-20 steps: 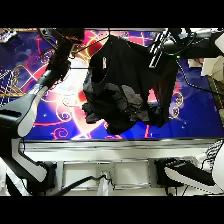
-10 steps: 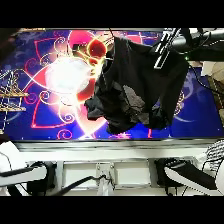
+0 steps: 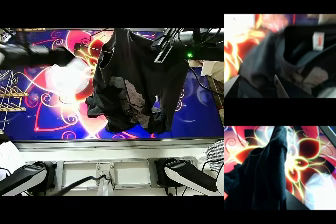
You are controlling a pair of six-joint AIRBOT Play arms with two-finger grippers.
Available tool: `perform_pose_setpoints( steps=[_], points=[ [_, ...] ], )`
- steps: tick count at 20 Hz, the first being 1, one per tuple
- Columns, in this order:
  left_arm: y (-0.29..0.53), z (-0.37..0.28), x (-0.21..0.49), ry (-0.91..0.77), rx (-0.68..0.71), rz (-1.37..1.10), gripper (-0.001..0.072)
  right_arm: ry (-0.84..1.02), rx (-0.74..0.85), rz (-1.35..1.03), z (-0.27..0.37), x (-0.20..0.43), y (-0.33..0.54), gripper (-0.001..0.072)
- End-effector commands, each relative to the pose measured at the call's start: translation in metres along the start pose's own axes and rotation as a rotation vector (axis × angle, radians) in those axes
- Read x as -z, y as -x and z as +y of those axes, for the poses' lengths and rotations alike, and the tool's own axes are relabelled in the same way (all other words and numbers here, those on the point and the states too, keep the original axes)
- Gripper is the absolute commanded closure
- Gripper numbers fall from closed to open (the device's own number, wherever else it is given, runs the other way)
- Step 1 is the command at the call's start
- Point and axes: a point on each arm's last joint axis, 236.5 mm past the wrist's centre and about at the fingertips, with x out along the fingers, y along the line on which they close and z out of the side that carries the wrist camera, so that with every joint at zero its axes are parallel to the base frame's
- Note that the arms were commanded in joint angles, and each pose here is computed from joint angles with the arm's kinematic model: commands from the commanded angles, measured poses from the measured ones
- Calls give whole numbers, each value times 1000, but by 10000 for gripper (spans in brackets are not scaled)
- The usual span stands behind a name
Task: Fold the clothes and pants, and hang the long-sleeved shirts on hangers.
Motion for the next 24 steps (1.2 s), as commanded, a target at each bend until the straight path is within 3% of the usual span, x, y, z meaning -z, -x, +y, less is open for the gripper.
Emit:
perform_pose_setpoints(
  steps=[1, 4, 7, 12, 13, 14, 16, 24],
  points=[
    [-46, -25, 33, 43, 21, 64, 183, -11, -18, -1, 5, -1, 1, 686],
    [-69, -49, 22, 76, 92, 1, 118, -14, -39, 0, 10, 0, 1, 686],
    [-78, -55, 10, 156, 144, -44, 115, -12, -61, 25, 15, 5, 0, 686],
    [-101, -41, 24, 167, 117, 7, 119, -11, -64, 28, 16, 6, 1, 686],
    [-106, -33, 29, 150, 92, 25, 224, -11, -65, 28, 16, 6, 1, 686],
    [-109, -21, 32, 121, 52, 36, 428, -10, -69, 32, 18, 7, 2, 686],
    [-113, 3, 33, 80, -17, 41, 695, -12, -74, 34, 21, 7, 6, 686],
    [-96, 97, 6, 186, -157, -43, 693, -7, -88, 51, 39, 8, 34, 687]
  ],
)
